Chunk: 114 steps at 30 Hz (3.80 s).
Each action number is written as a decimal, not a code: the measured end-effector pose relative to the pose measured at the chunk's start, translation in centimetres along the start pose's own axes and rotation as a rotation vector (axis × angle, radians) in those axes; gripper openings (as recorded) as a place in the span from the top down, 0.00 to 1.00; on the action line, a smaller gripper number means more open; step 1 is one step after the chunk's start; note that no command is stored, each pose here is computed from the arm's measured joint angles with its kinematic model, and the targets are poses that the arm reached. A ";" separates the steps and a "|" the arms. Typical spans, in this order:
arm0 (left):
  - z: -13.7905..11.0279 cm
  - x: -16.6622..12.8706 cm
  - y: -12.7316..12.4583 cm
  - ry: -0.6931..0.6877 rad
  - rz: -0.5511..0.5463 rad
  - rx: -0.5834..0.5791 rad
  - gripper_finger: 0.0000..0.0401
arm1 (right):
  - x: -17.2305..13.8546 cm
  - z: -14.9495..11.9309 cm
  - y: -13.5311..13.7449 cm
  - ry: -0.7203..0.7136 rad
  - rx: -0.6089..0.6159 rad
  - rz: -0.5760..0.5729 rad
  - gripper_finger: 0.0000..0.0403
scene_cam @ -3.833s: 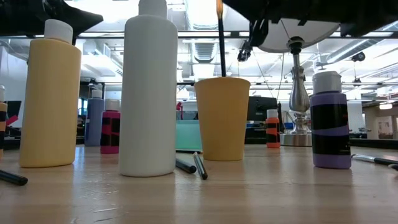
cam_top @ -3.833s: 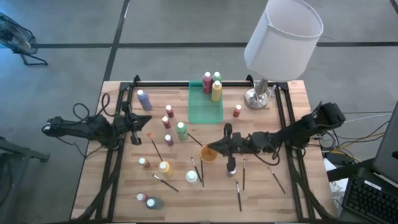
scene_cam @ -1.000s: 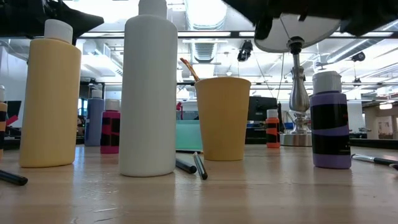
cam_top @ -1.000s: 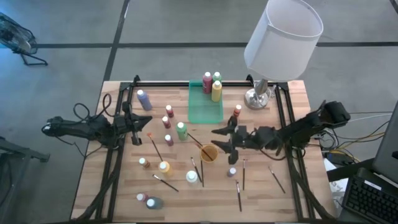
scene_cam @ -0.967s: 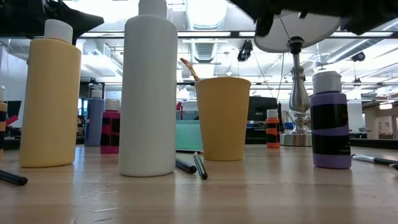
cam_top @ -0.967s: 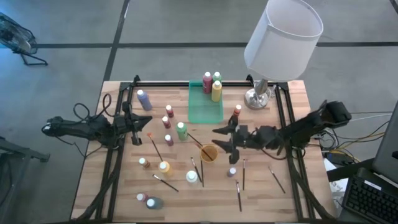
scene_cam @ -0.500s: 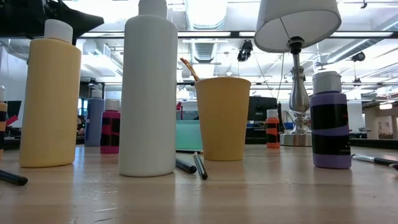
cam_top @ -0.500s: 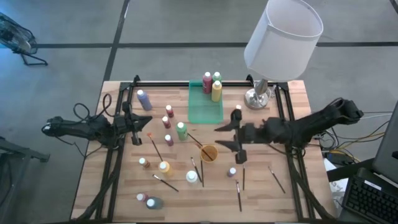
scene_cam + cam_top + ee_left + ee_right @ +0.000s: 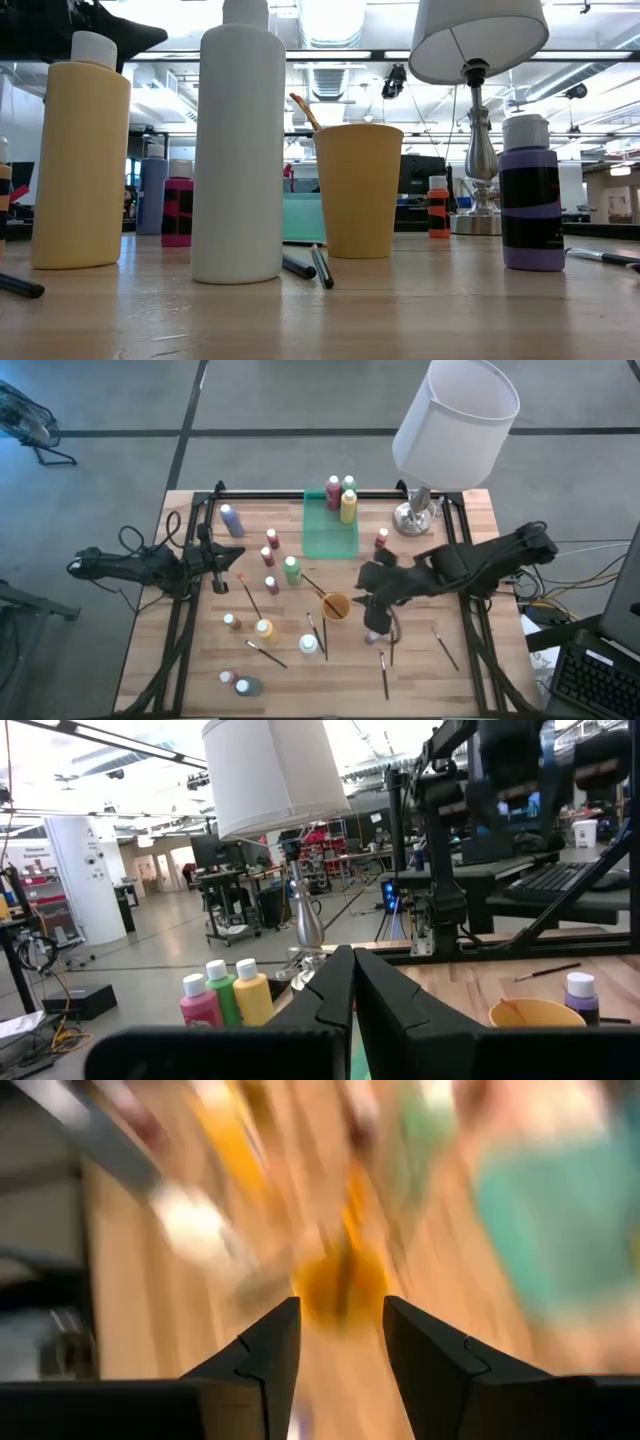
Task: Pick & Place Paint Supplies
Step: Put the silver paintbrush into the yellow cup
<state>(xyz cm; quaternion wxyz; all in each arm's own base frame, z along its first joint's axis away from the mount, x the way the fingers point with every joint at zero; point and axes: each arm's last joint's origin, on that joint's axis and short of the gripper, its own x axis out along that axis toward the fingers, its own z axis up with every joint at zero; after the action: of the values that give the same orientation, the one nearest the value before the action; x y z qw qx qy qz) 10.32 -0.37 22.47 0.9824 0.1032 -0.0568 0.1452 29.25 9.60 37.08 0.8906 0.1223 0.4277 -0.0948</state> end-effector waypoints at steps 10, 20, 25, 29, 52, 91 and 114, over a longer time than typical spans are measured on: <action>-0.1 0.0 0.0 0.008 -0.002 0.004 0.96 | 0.5 -5.3 1.1 0.454 0.314 -0.276 0.60; -0.2 0.0 0.0 0.017 -0.005 0.008 0.96 | 0.3 -10.5 0.9 0.521 0.397 -0.416 0.56; -0.2 0.0 -0.1 0.021 -0.006 0.010 0.96 | 0.4 -12.8 0.0 0.518 0.448 -0.458 0.59; -0.2 0.0 -0.1 0.021 -0.006 0.010 0.96 | 1.0 -14.3 -0.9 0.501 0.498 -0.423 0.62; -0.2 0.0 -0.1 0.018 -0.005 0.009 0.96 | 5.8 -22.0 -5.5 0.582 0.709 -0.473 0.62; -0.2 0.0 -0.1 0.019 -0.005 0.009 0.96 | 9.5 -25.7 -6.5 0.667 0.771 -0.333 0.77; -0.2 0.0 -0.1 0.020 -0.005 0.009 0.96 | 9.6 -25.6 -6.4 0.667 0.766 -0.324 0.98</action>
<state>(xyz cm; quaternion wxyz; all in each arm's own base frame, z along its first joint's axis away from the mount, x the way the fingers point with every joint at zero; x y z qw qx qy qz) 10.36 -0.38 22.27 0.9827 0.1065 -0.0462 0.1440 14.48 10.55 13.21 0.5717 0.3945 0.6358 -0.3365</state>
